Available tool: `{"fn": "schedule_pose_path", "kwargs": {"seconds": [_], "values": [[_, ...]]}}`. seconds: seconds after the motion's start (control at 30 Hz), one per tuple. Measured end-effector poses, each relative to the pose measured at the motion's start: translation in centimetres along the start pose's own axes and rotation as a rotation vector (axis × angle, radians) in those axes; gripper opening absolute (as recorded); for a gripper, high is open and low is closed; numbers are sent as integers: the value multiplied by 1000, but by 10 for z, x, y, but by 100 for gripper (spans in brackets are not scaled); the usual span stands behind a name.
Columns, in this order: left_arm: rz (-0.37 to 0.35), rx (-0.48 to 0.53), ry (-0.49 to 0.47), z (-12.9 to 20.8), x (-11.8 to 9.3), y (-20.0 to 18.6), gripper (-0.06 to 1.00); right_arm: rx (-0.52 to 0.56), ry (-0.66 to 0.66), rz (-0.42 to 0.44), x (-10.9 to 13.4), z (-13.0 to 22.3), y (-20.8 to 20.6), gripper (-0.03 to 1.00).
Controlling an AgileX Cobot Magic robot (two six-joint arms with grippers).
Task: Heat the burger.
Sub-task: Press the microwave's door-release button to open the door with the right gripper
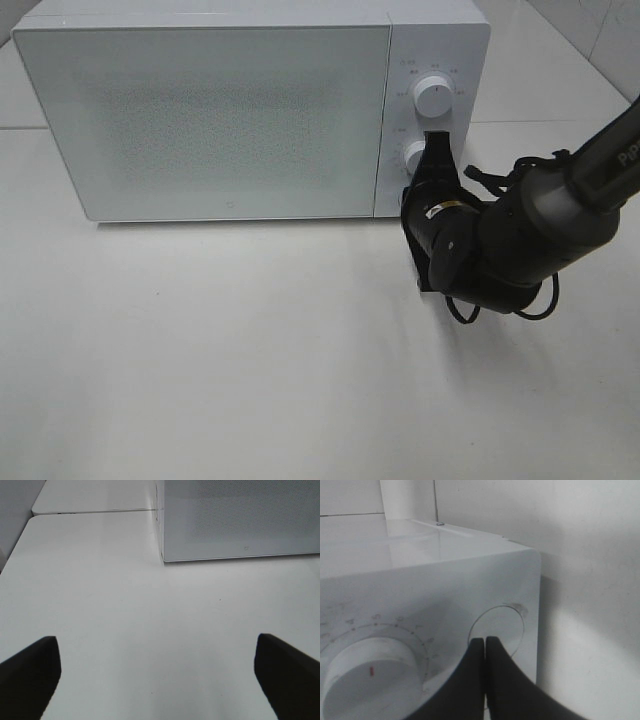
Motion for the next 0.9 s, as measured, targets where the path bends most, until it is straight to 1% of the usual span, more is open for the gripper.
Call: {"fn": "schedule_pose_path", "kwargs": {"seconds": [0.37,0.47,0.53,0.9], "values": [[0,0,0,0,0,0,97,-3,-11,24,-10,2,7,2],[0,0,0,0,0,0,97,-3,-10,22,-10,3,8,2],[0,0,0,0,0,0,97,-6,-4,-1,-5,4,10,2],[0,0,0,0,0,0,97,-23,6,-17,-1,3,11,2]]}}
Point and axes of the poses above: a point on each arm's last joint axis where the gripper is mounted, y pointing out along that axis toward the gripper, x along the wrist's bending axis when the last joint is at zero, z = x × y, the point moved 3 cm from there along y, pointing out along that axis toward the gripper, and after that the axes turned 2 degrees about -y, right-handed, at the moved point
